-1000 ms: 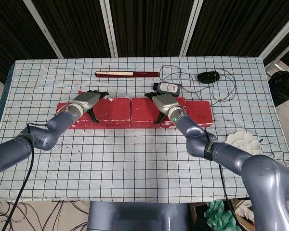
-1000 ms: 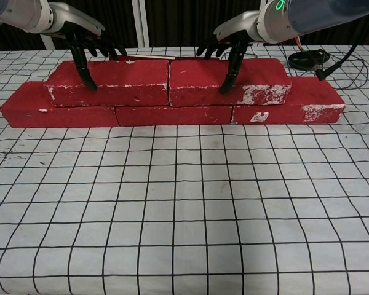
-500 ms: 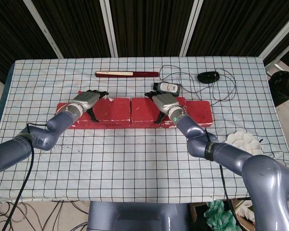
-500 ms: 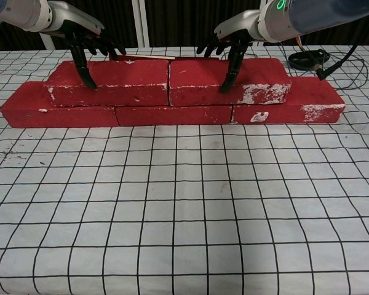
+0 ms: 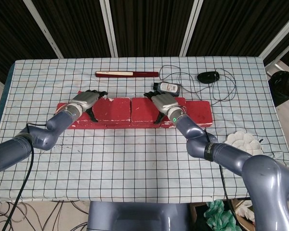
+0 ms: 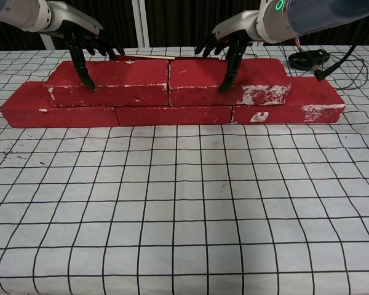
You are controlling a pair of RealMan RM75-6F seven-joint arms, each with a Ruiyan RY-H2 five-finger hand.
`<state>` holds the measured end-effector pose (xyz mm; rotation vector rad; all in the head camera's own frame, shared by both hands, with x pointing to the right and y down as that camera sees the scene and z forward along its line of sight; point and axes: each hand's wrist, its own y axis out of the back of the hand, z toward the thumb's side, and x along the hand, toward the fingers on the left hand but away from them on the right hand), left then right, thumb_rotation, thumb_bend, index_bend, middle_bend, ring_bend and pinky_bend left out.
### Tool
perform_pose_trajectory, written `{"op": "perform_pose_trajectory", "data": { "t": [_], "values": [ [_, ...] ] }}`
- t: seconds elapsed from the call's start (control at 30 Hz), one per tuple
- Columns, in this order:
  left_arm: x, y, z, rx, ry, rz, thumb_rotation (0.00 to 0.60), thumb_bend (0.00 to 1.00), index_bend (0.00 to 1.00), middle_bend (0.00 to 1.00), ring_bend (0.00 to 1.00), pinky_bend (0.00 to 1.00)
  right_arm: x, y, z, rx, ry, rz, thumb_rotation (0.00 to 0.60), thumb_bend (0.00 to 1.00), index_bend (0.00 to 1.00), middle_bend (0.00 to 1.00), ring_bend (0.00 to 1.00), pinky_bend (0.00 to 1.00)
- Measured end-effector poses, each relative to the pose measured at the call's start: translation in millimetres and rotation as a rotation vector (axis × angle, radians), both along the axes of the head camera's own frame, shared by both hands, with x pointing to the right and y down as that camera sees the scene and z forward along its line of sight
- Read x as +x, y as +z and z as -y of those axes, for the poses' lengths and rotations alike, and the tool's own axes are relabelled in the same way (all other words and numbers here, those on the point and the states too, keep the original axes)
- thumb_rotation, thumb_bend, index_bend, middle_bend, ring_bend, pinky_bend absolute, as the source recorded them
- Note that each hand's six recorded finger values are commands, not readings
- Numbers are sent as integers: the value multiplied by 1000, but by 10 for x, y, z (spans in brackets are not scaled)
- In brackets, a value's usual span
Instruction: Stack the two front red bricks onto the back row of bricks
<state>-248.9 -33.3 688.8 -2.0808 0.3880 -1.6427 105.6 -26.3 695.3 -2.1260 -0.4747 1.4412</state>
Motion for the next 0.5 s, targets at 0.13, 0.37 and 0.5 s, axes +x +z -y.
{"op": "perform_pose_trajectory", "data": {
  "t": [0.13,0.37,0.5],
  "values": [
    [-2,-12,4,2,-1,-1,600,0,46,87,0,41,-14,-11,-3,3,-2,3,600,7,32,18,0,93],
    [14,-32,1,3,2,-4,600,0,46,87,0,41,-18,-38,1,15,-4,7,600,1,32,18,0,93],
    [23,-41,7,7,-1,-8,600,0,46,87,0,39,-30,-69,-1,22,-5,14,600,0,32,18,0,93]
  ]
}}
